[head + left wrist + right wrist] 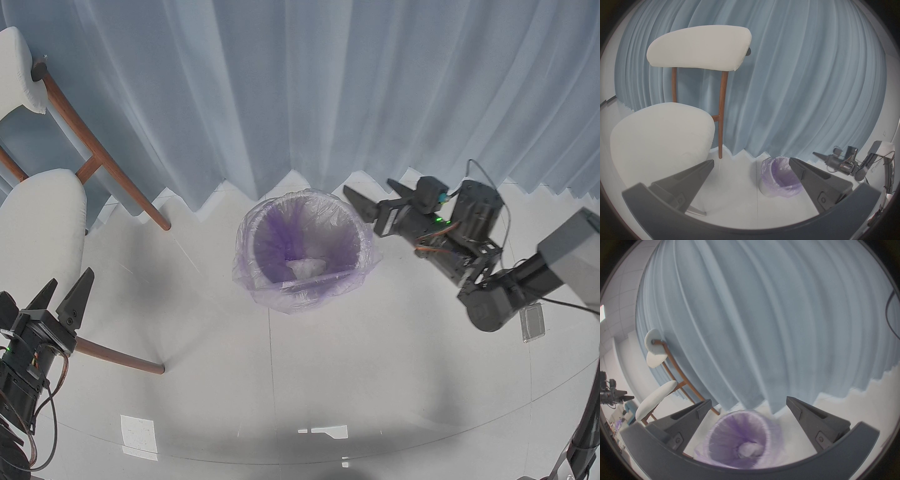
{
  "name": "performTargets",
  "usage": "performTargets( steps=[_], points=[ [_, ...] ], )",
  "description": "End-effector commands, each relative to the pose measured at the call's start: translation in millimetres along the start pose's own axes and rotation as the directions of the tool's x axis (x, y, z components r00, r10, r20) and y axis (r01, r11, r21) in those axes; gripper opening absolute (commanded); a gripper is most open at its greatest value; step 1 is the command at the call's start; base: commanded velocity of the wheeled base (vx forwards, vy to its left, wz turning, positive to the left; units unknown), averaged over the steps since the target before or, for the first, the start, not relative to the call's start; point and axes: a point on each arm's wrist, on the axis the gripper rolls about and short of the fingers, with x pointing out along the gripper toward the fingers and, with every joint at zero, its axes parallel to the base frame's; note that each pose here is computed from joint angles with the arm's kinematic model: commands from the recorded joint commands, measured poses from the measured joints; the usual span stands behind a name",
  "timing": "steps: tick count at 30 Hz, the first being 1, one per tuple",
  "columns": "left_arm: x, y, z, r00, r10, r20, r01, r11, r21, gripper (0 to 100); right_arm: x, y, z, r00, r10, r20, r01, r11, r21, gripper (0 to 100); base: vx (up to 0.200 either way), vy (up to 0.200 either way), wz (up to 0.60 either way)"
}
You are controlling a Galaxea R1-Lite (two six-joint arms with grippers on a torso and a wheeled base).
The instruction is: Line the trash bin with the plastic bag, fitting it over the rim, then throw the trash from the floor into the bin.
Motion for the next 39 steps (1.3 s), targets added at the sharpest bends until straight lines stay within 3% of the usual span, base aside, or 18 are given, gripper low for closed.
performTargets(
  steps=[1,4,10,13,18,19,22,26,29,33,35,36,39],
  points=[
    [-14,9,8,0.995,0.075,0.064,-0.076,0.997,0.009,100,-183,-47,112,0.938,-0.312,0.154,0.323,0.945,-0.051,100,0.0,0.0,0.0],
    [-24,7,10,0.996,0.063,0.063,-0.063,0.998,0.009,100,-242,-35,109,0.912,-0.375,0.166,0.389,0.919,-0.062,100,0.0,0.0,0.0],
    [-51,7,5,0.999,0.042,-0.017,-0.041,0.998,0.043,100,-334,6,71,0.899,-0.411,0.148,0.433,0.886,-0.167,100,0.0,0.0,0.0],
    [-71,8,1,0.998,0.037,-0.044,-0.034,0.997,0.064,100,-368,22,50,0.898,-0.422,0.127,0.439,0.88,-0.181,100,0.0,0.0,0.0],
    [-104,11,-8,0.998,0.004,-0.061,0.005,0.989,0.147,100,-415,43,22,0.878,-0.478,0.026,0.475,0.862,-0.177,100,0.0,0.0,0.0],
    [-116,12,-11,0.999,-0.023,-0.05,0.031,0.985,0.172,100,-433,50,5,0.874,-0.486,-0.008,0.476,0.859,-0.191,100,0.0,0.0,0.0],
    [-137,16,-17,0.998,-0.061,-0.011,0.062,0.97,0.233,100,-440,50,-21,0.839,-0.537,-0.084,0.512,0.832,-0.212,100,0.0,0.0,0.0],
    [-153,21,-25,0.997,-0.034,0.073,0.015,0.972,0.235,100,-439,49,-25,0.836,-0.535,-0.126,0.508,0.839,-0.196,100,0.0,0.0,0.0],
    [-152,21,-21,0.994,-0.006,0.108,-0.018,0.976,0.215,100,-438,49,-25,0.859,-0.488,-0.155,0.454,0.866,-0.211,100,0.0,0.0,0.0],
    [-152,26,-39,0.996,0.052,-0.068,-0.037,0.978,0.207,100,-439,50,-26,0.864,-0.488,-0.125,0.458,0.864,-0.21,100,0.0,0.0,0.0],
    [-153,28,-45,0.99,0.073,-0.118,-0.047,0.976,0.211,100,-439,50,-26,0.864,-0.489,-0.12,0.459,0.863,-0.211,100,0.0,0.0,0.0],
    [-154,30,-52,0.977,0.096,-0.192,-0.055,0.977,0.204,100,-439,50,-26,0.866,-0.487,-0.113,0.458,0.863,-0.213,100,0.0,0.0,0.0],
    [-154,29,-53,0.977,0.058,-0.206,-0.011,0.974,0.225,100,-439,50,-26,0.864,-0.492,-0.11,0.468,0.863,-0.19,100,0.0,0.0,0.0]
  ],
)
